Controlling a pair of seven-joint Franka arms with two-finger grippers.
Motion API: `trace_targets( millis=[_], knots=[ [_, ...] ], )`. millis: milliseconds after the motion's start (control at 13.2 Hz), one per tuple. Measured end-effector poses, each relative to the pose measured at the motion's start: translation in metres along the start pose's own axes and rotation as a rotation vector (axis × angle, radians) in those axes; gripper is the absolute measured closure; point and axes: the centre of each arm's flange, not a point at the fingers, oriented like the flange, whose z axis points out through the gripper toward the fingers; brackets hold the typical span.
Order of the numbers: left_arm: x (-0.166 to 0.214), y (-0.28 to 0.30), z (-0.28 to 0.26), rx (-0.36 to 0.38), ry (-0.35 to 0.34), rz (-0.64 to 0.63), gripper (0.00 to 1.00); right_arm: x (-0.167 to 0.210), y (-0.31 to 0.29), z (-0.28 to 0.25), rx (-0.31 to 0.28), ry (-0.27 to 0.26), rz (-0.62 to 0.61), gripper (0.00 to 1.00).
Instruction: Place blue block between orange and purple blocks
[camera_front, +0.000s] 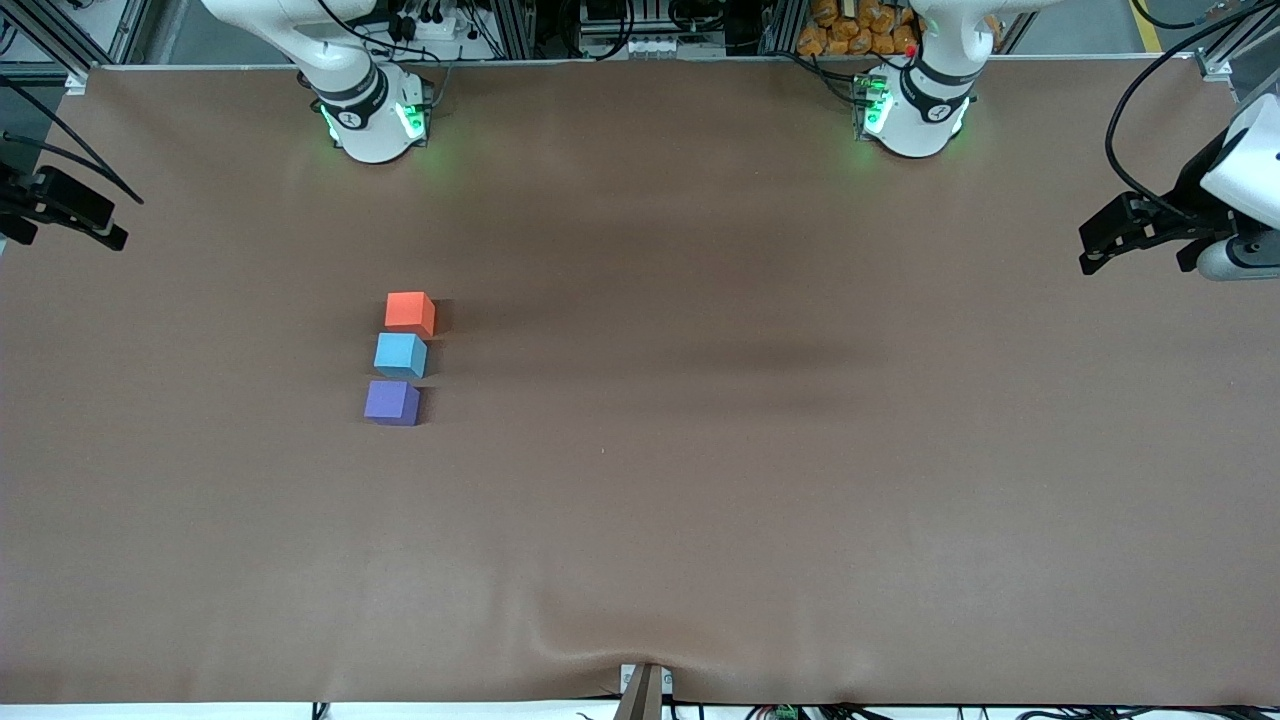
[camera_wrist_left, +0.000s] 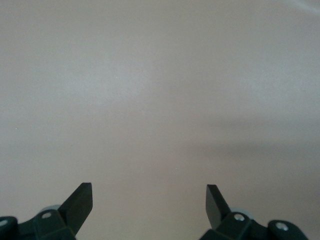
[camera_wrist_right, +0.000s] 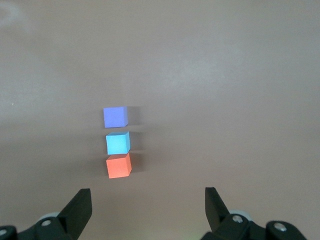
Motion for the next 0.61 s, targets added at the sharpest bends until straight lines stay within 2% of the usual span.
trace_targets(
  millis=[152, 304, 608],
  knots=[
    [0.005, 0.000, 0.004, -0.003, 0.012, 0.000, 0.00, 0.000, 0.001, -0.006, -0.018, 0.013, -0.010, 0.00],
    [0.011, 0.001, 0.012, -0.005, 0.007, 0.003, 0.00, 0.000, 0.001, -0.005, -0.021, 0.008, -0.057, 0.00],
    [0.013, 0.004, 0.015, -0.006, 0.002, 0.008, 0.00, 0.000, 0.004, -0.005, -0.020, 0.007, -0.068, 0.00]
  ],
)
